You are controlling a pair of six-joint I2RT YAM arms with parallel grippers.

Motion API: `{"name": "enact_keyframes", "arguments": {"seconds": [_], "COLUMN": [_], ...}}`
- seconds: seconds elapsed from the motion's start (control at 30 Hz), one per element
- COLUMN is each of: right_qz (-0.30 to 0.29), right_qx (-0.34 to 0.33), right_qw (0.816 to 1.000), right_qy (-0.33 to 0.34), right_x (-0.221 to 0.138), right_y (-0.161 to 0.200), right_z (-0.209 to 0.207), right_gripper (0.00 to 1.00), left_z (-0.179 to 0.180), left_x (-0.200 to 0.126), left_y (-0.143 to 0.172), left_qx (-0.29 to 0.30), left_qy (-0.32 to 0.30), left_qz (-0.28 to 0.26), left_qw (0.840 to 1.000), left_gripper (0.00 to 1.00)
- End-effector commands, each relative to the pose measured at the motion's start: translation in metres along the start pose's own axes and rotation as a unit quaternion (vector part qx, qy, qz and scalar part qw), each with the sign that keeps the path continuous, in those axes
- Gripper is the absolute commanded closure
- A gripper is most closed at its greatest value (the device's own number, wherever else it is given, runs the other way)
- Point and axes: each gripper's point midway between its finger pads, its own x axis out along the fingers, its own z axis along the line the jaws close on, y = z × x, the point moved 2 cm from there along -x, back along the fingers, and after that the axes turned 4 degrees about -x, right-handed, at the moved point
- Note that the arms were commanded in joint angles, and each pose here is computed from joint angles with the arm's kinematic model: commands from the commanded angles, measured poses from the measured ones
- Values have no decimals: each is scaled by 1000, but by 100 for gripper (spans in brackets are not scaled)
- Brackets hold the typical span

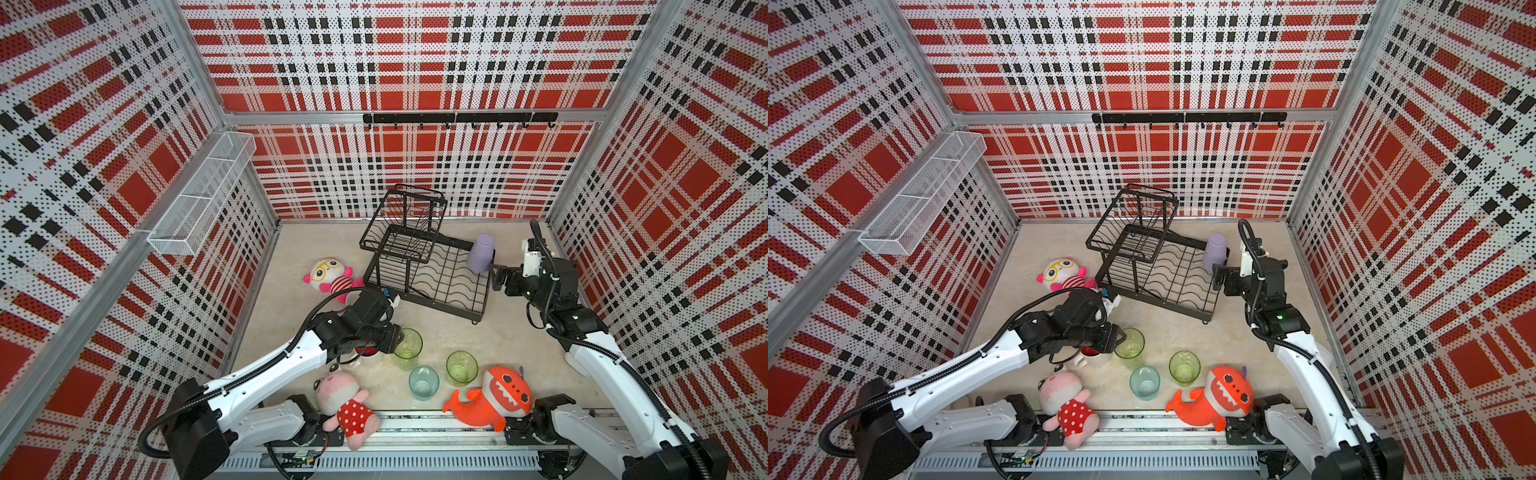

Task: Load cups into a dish rack
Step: Pick up the cup from the bottom-center of the table.

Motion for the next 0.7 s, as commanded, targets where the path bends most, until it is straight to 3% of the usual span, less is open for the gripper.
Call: {"name": "enact_keyframes", "arguments": {"seconds": [0.0,0.2,0.33,0.53,0.67], "right_qz": [-19,-16,-12,-2,1], "right_qx": [-2,-2,0,8,15], "right_qw": [1000,1000,1000,1000,1000], "right_qy": [1,-2,0,-4,-5], "right_x": [-10,-13,-13,-11,-10], "right_y": [-17,-20,-18,-14,-13], "right_z": [3,4,3,4,4], "right_gripper": [0,0,0,0,0], "left_z": [-7,-2,1,-3,-11], "left_x": [5,11,12,6,-4], "left_y": [3,5,1,-9,-19], "left_qx": [24,27,21,16,17], "left_qy": [4,-26,-39,-36,-21], "left_qz": [21,37,36,22,3], "left_qw": [999,999,998,999,1000], "left_gripper": [50,57,76,95,100]}}
